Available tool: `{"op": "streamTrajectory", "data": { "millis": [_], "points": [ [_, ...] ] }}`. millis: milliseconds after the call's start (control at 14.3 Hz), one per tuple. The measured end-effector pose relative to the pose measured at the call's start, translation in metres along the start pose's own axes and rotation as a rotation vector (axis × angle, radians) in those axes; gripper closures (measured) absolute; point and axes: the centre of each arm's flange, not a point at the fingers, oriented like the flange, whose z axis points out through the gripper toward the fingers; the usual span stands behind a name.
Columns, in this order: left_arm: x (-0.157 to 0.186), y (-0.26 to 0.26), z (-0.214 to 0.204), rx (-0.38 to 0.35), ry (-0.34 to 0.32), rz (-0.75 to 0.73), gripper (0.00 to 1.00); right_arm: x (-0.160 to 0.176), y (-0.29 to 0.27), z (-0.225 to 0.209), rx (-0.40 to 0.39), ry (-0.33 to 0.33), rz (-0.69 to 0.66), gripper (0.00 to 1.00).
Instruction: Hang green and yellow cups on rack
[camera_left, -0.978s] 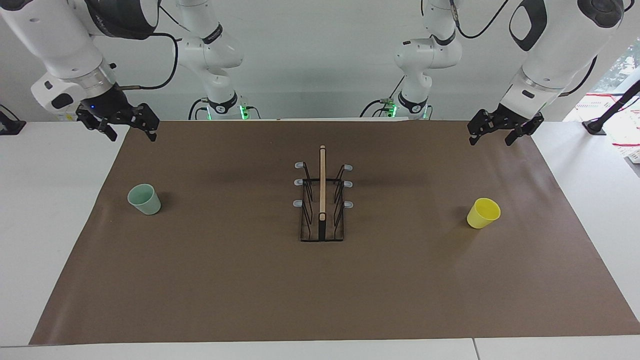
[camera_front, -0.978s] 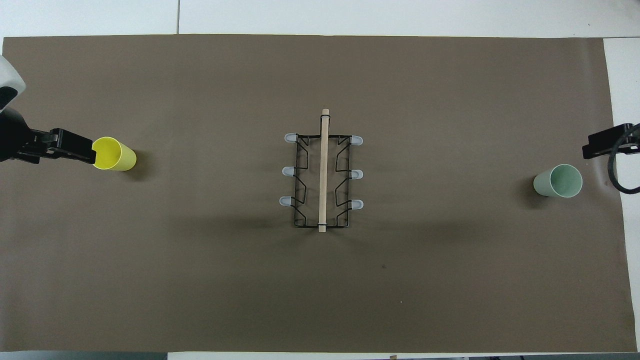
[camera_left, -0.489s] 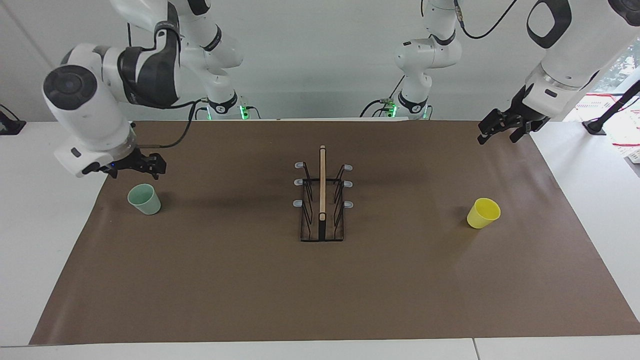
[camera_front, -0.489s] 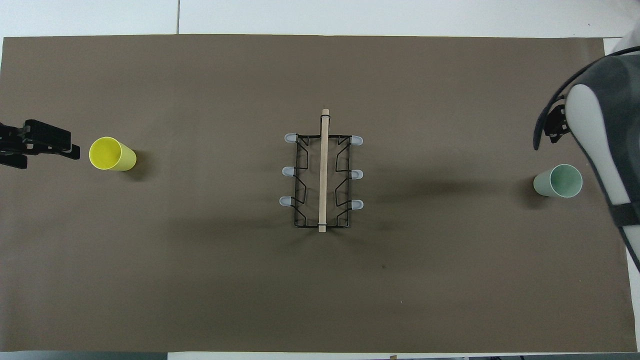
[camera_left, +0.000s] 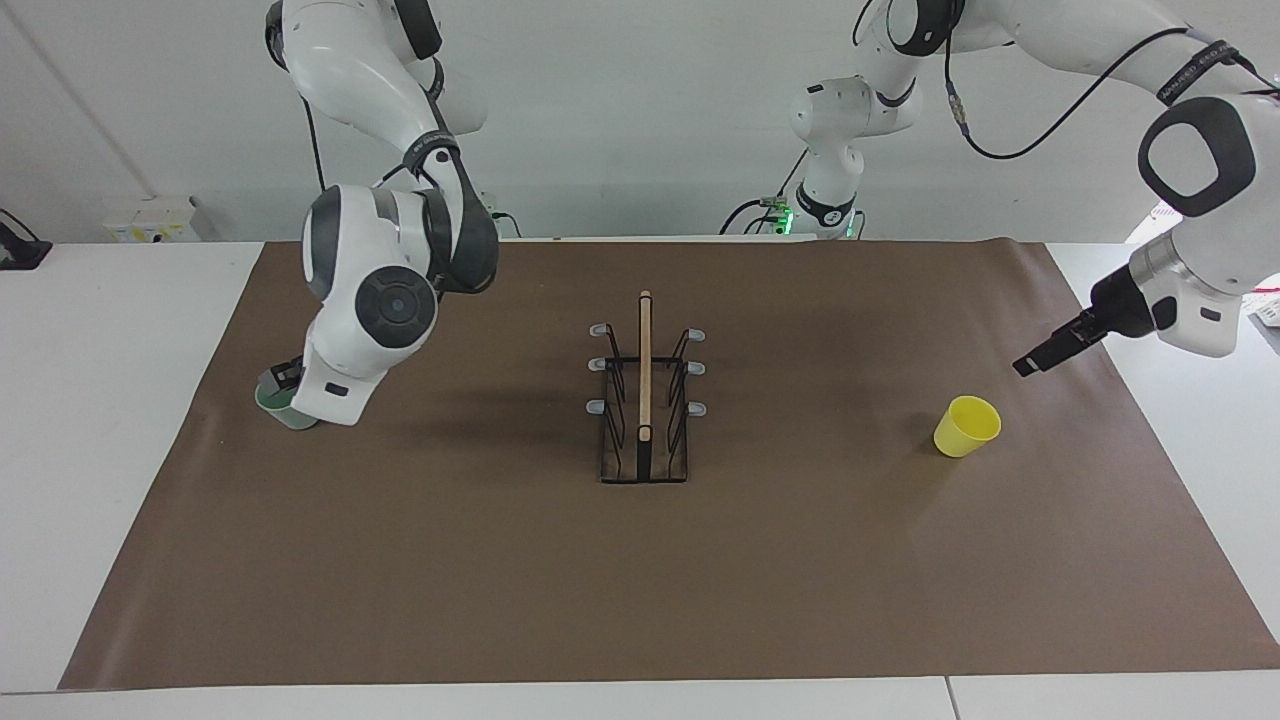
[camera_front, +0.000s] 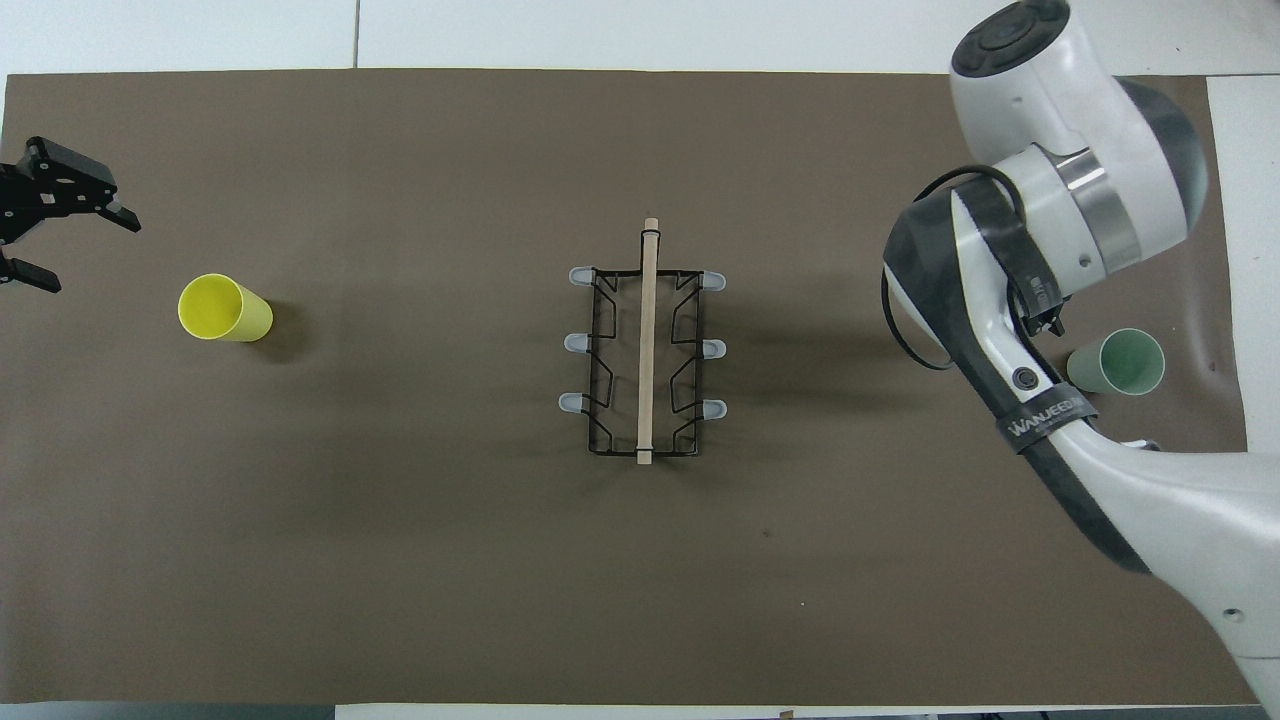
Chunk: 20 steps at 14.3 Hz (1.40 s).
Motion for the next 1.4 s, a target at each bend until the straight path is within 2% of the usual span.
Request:
{"op": "streamTrajectory", "data": {
  "millis": [70,279,559,699,838,978,1118,1397],
  "points": [
    [0.012,-0.007,0.008,-0.017,-0.015,-0.092,0.00,0.007,-0.012,0.009,-0.037,-0.042,-0.089,0.00],
    [0.048,-0.030,0.027,-0.108,-0.058,-0.457,0.00,0.022,-0.054,0.038,-0.212,-0.165,-0.446,0.00],
    [0.098,-0.080,0.053,-0.261,-0.126,-0.772,0.00,0.032,-0.098,0.079,-0.374,-0.218,-0.679,0.00],
    [0.118,-0.116,0.080,-0.314,-0.138,-0.887,0.00,0.043,-0.114,0.106,-0.433,-0.247,-0.756,0.00],
    [0.121,-0.139,0.112,-0.322,-0.163,-0.953,0.00,0.052,-0.123,0.128,-0.486,-0.270,-0.816,0.00],
    [0.107,-0.149,0.146,-0.304,-0.219,-0.997,0.00,0.052,-0.124,0.151,-0.500,-0.287,-0.843,0.00],
    [0.090,-0.148,0.162,-0.339,-0.284,-1.029,0.00,0.052,-0.123,0.173,-0.529,-0.289,-0.853,0.00],
    [0.065,-0.142,0.196,-0.428,-0.308,-1.101,0.00,0.048,-0.113,0.197,-0.558,-0.277,-0.800,0.00]
  ]
}}
